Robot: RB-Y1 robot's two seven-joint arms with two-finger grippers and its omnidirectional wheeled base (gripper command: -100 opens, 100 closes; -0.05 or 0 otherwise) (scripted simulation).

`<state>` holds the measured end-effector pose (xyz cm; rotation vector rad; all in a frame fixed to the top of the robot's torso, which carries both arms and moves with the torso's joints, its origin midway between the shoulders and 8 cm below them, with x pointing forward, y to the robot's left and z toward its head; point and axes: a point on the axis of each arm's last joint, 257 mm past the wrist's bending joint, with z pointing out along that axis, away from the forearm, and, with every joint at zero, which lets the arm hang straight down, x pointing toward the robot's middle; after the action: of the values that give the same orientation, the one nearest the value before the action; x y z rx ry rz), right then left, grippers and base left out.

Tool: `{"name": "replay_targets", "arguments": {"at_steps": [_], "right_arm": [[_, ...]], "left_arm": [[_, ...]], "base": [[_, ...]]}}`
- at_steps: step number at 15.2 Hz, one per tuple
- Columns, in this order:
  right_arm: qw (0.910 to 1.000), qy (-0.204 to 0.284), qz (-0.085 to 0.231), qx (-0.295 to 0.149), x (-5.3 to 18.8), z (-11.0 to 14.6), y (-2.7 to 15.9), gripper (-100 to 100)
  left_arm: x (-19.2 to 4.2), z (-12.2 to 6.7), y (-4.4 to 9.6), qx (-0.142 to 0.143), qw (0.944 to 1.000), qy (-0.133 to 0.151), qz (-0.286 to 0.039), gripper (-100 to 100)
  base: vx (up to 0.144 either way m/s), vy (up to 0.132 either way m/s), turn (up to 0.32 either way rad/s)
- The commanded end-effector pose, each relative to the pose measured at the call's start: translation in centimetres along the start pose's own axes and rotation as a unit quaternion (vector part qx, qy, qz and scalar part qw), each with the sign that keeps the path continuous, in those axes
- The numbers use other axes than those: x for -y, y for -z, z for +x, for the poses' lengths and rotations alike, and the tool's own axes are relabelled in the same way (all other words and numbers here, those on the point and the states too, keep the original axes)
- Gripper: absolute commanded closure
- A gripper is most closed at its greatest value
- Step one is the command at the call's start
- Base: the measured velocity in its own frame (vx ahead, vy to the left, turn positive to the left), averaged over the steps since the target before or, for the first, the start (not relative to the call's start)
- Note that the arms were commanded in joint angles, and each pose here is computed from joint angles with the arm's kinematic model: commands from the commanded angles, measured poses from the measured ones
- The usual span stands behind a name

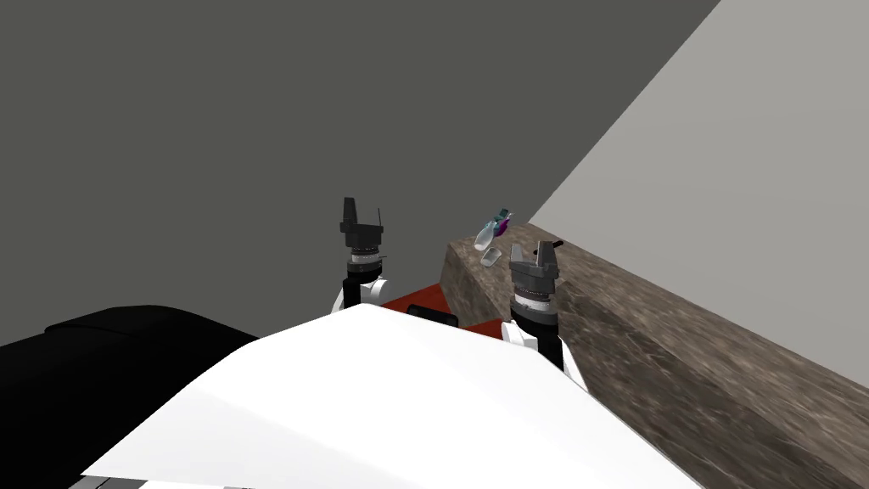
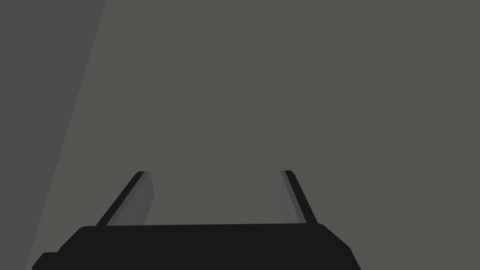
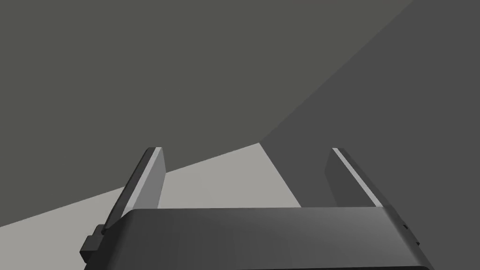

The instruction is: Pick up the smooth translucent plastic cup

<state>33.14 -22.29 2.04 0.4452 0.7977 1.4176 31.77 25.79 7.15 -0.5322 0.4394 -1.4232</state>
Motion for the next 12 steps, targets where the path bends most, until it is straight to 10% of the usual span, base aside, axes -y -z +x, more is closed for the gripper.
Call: {"name": "replay_targets", "arguments": {"at_steps": [1, 12], "right_arm": [[0.9997, 0.006, 0.008, -0.024, 0.6, 0.7, 0.3, -100], [0.9832, 0.045, 0.065, -0.165, 5.7, 4.7, 4.4, -100]], "left_arm": [[0.0, 0.0, 0.0, 0.0, 1.0, 0.0, 0.0, 0], [0.0, 0.0, 0.0, 0.0, 1.0, 0.0, 0.0, 0]], "base": [[0.002, -0.011, 0.083], [0.004, -0.012, 0.105]]}}
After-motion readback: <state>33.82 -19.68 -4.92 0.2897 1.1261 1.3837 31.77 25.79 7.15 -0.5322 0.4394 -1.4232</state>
